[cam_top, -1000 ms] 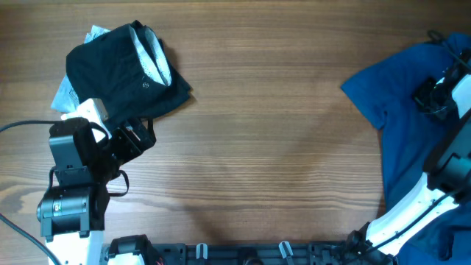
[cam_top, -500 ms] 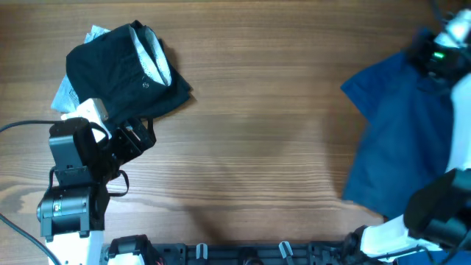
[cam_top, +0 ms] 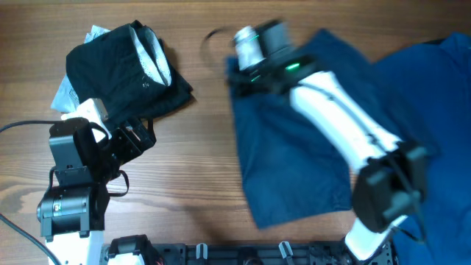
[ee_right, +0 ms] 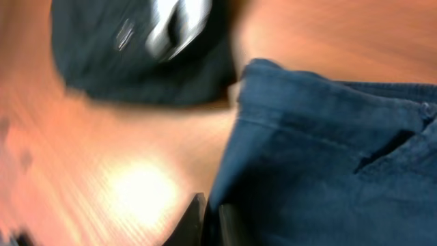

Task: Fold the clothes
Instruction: 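Drag the navy shorts left with the right gripper and lay them flat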

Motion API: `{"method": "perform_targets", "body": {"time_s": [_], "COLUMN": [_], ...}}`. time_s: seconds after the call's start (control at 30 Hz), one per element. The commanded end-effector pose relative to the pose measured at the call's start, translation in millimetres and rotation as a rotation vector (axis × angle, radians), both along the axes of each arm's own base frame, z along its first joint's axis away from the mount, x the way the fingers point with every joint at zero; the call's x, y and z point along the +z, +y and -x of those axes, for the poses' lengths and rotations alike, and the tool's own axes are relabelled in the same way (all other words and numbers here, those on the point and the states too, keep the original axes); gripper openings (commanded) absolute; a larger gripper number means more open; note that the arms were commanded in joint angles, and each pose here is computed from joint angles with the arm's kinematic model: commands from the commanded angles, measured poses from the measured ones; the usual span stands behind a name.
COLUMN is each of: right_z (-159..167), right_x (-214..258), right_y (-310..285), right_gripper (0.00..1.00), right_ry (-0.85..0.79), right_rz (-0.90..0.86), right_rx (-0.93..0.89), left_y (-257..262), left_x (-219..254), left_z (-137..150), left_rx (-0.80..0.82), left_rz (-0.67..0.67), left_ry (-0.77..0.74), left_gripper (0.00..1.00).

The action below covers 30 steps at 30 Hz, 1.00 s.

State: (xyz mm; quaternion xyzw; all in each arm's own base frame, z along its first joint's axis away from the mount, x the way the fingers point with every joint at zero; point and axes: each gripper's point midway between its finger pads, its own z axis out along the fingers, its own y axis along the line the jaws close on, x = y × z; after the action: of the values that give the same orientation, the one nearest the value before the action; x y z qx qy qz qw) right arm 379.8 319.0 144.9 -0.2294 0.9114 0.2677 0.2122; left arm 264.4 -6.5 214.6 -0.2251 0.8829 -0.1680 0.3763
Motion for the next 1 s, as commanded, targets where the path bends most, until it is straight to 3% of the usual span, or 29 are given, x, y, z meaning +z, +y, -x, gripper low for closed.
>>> {"method": "perform_targets", "body": {"time_s": [0.0,0.17,0.23,0.3,0.37,0.5,0.8,0.97], "right_z": [26,-28,-59,-75,-91,-106,-128,-117], "right_x": [-7,20,25,18,-10,-54,-156,-185], "right_y": [37,-35,-88,-128,-184,-224,-193,-112], "right_gripper": [0.24,0.47,0.47,0.41,0.24,0.07,0.04,0.04], "right_ry": [-0.1,-0.14,-0.111,-0.061,0.047,0.154,0.352,0.407], "right_rz": [0.093,0.138,0.121,0.118,0.12,0.115,-0.022,-0.106], "right_rx": [0.135,-0.199,-0.364,-0.489,-0.644,-0.808,-0.992,-0.856], "left_y": [-2,-2,-2,-2,-2,-2,-3,-3], "left_x": [9,9,8,8,8,8,7,5], "left_z": [-1,-1,0,0,0,0,1,2], "left_rx": [-0.021,-0.021,-0.021,-0.021,-0.021,-0.021,-0.021,-0.021], "left_rz": [-0.004,-0.003,-0.003,-0.002,-0.002,-0.002,-0.001,0.0], "left_ry": [-0.025,-0.022,-0.019,-0.016,-0.016,-0.016,-0.011,-0.003], "left_gripper": [1.0,1.0,1.0,1.0,1.0,1.0,1.0,1.0]}}
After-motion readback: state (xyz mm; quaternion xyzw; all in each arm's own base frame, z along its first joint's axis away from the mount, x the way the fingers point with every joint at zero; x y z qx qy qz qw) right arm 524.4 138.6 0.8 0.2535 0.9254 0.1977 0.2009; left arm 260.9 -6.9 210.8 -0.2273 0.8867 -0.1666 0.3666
